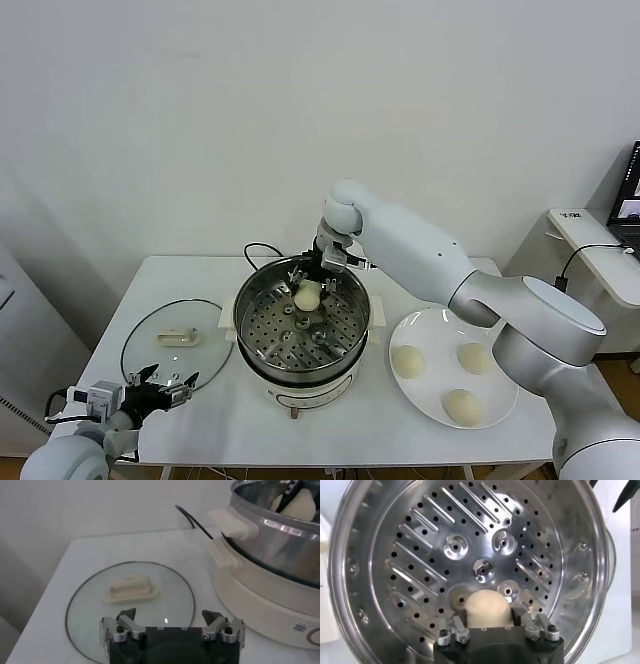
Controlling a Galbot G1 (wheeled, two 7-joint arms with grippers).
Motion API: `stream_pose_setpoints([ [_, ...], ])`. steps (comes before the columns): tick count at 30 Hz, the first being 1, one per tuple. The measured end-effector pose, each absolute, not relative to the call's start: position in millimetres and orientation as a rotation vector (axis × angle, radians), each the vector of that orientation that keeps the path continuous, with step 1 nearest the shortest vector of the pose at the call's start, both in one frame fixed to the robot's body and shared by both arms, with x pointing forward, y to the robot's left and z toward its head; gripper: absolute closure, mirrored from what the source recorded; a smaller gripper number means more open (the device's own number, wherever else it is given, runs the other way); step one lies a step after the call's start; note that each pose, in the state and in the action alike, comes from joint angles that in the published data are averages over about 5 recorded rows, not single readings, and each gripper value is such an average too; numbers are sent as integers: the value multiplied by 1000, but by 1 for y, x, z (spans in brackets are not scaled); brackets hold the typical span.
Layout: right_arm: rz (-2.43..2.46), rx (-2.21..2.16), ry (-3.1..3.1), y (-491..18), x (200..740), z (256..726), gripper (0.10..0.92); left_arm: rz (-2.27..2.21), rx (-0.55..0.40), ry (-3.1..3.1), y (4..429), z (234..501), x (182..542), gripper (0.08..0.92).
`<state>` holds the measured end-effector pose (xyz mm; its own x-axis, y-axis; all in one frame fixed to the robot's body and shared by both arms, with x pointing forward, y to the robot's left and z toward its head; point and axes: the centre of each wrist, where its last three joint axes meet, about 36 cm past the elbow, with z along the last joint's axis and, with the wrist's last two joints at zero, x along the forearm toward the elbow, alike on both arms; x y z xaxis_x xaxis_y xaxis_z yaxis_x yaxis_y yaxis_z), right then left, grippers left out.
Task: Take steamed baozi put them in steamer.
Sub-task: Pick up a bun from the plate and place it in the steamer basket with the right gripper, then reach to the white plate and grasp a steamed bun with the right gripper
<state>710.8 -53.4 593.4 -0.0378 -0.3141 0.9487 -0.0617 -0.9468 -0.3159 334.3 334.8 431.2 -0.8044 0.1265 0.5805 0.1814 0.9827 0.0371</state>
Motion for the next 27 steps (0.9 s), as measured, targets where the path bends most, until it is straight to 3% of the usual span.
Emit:
stream_pose_setpoints([
  [4,-2102,-2038,409,-54,711,599,210,-121,-215,-2516,335,431,335,177],
  [13,-2088,-2032,426,-72,717,645,199,-121,-215,-2516,335,432,334,177],
  [27,-2157,-2144,649,-182,736,717,200,-127,-221,-2521,335,435,335,177],
])
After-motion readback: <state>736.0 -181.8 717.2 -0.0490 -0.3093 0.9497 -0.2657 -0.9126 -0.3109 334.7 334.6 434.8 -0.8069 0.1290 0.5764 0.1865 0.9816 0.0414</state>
